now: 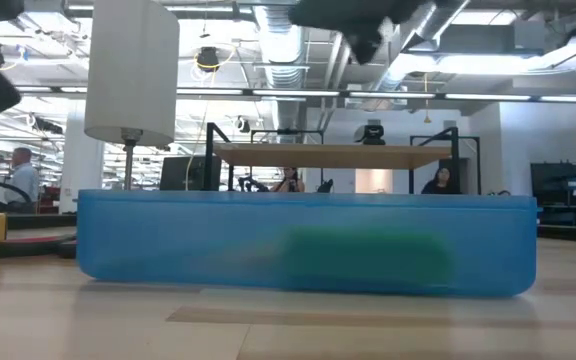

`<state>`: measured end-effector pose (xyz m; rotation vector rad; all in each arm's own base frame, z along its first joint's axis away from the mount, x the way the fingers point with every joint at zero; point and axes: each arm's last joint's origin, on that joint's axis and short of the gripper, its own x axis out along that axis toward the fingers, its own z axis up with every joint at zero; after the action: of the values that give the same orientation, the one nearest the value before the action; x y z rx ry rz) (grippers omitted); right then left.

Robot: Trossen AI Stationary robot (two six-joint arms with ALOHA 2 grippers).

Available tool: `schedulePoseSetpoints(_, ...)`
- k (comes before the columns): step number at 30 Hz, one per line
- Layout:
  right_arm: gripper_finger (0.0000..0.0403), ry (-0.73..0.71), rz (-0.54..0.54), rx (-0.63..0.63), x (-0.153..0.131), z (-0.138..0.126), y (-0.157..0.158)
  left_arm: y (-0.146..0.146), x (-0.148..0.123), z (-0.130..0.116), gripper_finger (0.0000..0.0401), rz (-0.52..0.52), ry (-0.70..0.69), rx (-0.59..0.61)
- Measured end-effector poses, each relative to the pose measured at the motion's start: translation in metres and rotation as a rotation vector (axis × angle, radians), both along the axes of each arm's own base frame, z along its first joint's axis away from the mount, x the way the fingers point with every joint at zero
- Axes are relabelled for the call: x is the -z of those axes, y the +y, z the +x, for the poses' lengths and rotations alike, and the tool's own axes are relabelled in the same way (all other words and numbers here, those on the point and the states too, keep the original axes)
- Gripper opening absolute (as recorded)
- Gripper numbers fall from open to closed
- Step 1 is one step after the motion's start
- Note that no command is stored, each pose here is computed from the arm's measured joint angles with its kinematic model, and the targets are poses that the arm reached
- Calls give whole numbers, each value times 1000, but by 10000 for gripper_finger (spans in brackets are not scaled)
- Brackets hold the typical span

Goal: Pack school essentials
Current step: Put the yellow crayon box into the blue supply box

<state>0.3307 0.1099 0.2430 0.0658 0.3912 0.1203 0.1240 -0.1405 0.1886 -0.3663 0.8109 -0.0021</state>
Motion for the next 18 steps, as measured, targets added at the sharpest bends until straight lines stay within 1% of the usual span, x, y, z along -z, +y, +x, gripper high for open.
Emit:
schedulePoseSetpoints(4, 34, 98, -72, -37, 8, 34, 8, -9, 7, -5, 102, -43, 58, 10)
schedulePoseSetpoints(6, 36, 115, -109, -44, 7, 49, 10, -14, 9, -9, 102, -75, 90, 19)
schedulePoseSetpoints(9, 38, 103, -136, -45, 6, 76, 11, -20, 12, -18, 102, -97, 120, 28)
schedulePoseSetpoints(14, 45, 105, -135, -124, 13, 112, 16, -25, 14, -32, 102, -129, 166, 12)
schedulePoseSetpoints(16, 49, 110, -121, -153, 13, 125, 17, -24, 16, -38, 102, -129, 198, -23)
schedulePoseSetpoints(18, 55, 144, -115, -176, 19, 136, 20, -23, 21, -41, 102, -114, 234, -56)
